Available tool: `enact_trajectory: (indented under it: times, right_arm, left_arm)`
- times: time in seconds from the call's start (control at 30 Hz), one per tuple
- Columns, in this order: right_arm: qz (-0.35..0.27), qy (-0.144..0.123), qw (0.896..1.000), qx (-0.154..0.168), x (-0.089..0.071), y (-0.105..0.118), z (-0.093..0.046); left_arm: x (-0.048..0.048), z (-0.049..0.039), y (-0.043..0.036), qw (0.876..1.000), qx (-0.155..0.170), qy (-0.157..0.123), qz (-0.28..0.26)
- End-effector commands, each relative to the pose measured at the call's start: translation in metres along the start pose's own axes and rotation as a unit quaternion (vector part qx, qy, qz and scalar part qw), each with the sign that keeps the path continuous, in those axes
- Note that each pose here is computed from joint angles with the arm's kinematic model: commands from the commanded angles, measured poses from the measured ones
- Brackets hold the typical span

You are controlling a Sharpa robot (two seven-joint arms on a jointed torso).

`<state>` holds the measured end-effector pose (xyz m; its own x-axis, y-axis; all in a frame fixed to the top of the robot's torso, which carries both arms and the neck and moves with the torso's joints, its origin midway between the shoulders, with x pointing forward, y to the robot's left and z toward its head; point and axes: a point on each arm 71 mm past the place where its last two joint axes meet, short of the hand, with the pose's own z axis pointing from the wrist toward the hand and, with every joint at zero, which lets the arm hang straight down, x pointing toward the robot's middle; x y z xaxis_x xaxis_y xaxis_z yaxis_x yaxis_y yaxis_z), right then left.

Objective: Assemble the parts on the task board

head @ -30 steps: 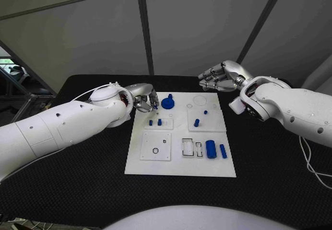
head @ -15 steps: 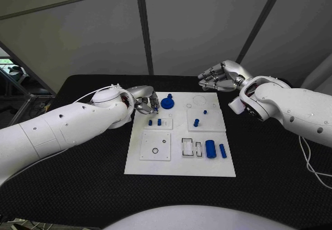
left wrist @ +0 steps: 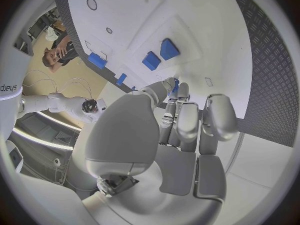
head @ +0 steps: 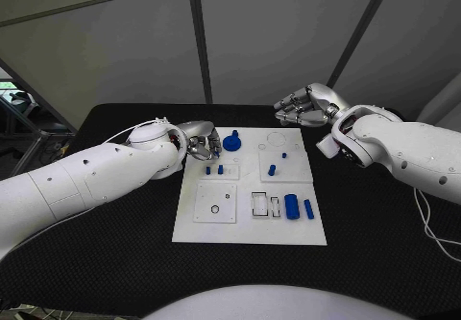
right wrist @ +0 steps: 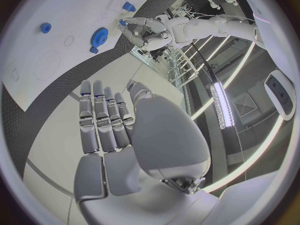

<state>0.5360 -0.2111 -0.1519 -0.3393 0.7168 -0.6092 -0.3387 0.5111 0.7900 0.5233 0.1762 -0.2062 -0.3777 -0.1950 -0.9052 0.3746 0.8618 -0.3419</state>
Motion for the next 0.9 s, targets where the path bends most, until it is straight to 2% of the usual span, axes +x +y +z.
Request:
enact_trajectory:
  times: [0.03, 0.9]
  right_arm:
    - [-0.001, 0.001, 1.000, -0.005, -0.0001, 0.0017, 0.0004]
    - [-0.001, 0.001, 1.000, -0.004, -0.0001, 0.0018, 0.0003]
  left_arm:
    - [0.0012, 0.0005, -0.0008, 1.000, 0.001, 0.013, 0.000]
    - [0.0029, 0.0049, -0.0008, 1.000, -0.001, 0.016, 0.000]
